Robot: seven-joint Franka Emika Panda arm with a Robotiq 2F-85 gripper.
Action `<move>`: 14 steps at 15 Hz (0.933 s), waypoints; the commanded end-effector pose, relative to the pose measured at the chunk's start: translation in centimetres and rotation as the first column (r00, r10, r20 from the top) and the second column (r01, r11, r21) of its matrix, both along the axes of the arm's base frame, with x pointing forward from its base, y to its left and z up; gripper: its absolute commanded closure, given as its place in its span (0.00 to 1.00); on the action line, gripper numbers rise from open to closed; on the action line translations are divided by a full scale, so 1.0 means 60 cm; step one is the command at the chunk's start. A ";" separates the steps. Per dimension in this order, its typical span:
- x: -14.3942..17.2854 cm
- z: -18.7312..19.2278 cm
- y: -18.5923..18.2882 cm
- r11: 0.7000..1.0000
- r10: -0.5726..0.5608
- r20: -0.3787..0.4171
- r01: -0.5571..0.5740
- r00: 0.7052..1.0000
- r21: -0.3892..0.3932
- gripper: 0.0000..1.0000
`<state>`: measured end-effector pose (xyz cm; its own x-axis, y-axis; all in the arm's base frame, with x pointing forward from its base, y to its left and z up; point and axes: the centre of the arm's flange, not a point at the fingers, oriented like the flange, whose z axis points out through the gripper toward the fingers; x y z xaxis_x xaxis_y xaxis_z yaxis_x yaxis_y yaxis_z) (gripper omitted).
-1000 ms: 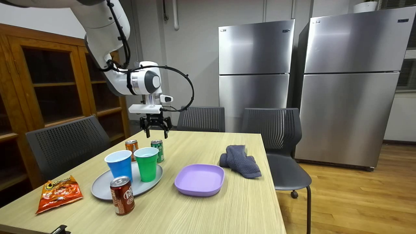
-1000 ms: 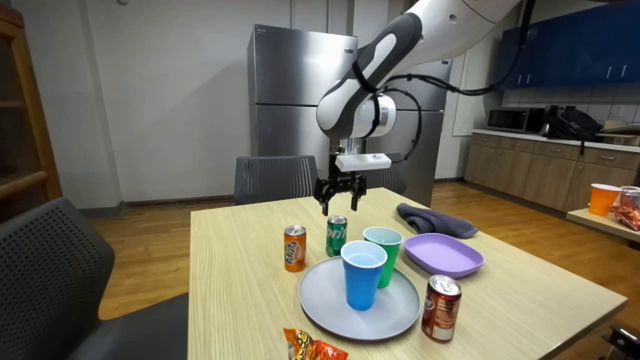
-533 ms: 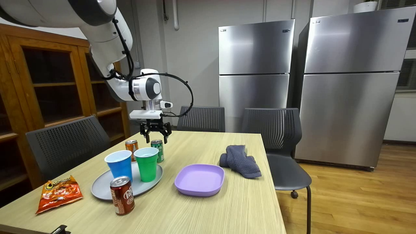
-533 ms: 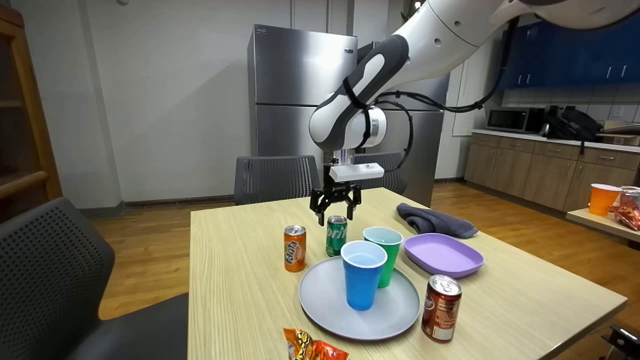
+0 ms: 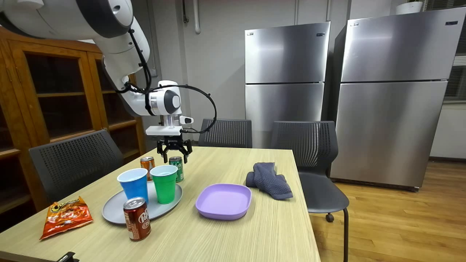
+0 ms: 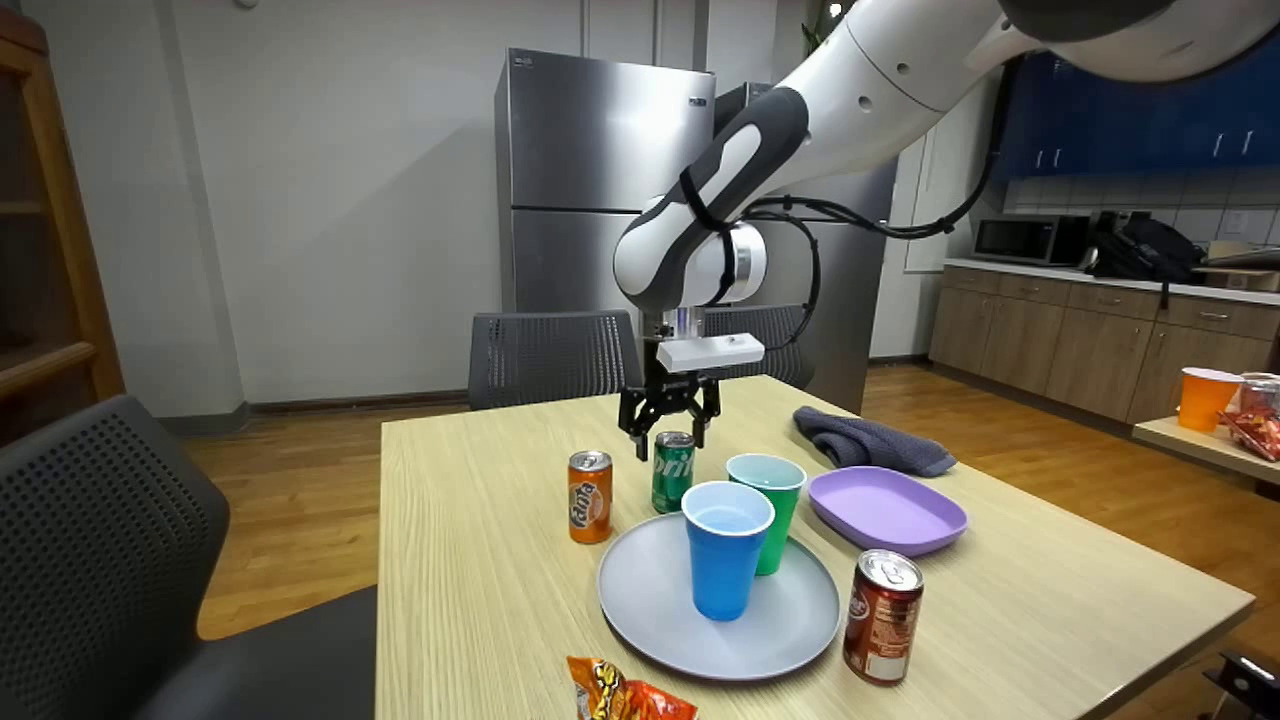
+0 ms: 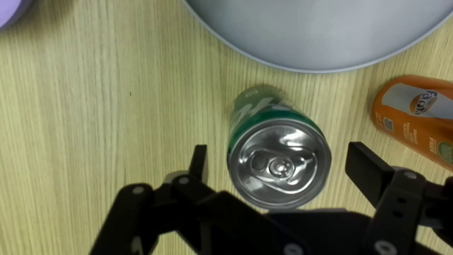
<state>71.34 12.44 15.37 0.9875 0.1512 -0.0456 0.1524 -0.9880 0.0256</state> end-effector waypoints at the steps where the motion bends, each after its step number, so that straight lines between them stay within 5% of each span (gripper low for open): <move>1: 0.013 0.008 0.003 0.999 0.029 -0.014 -0.029 0.999 -0.013 0.00; 13: 0.003 0.011 -0.002 0.999 0.032 -0.014 -0.032 0.999 -0.012 0.00; 14: 0.003 0.011 -0.002 0.999 0.033 -0.012 -0.033 0.999 -0.015 0.25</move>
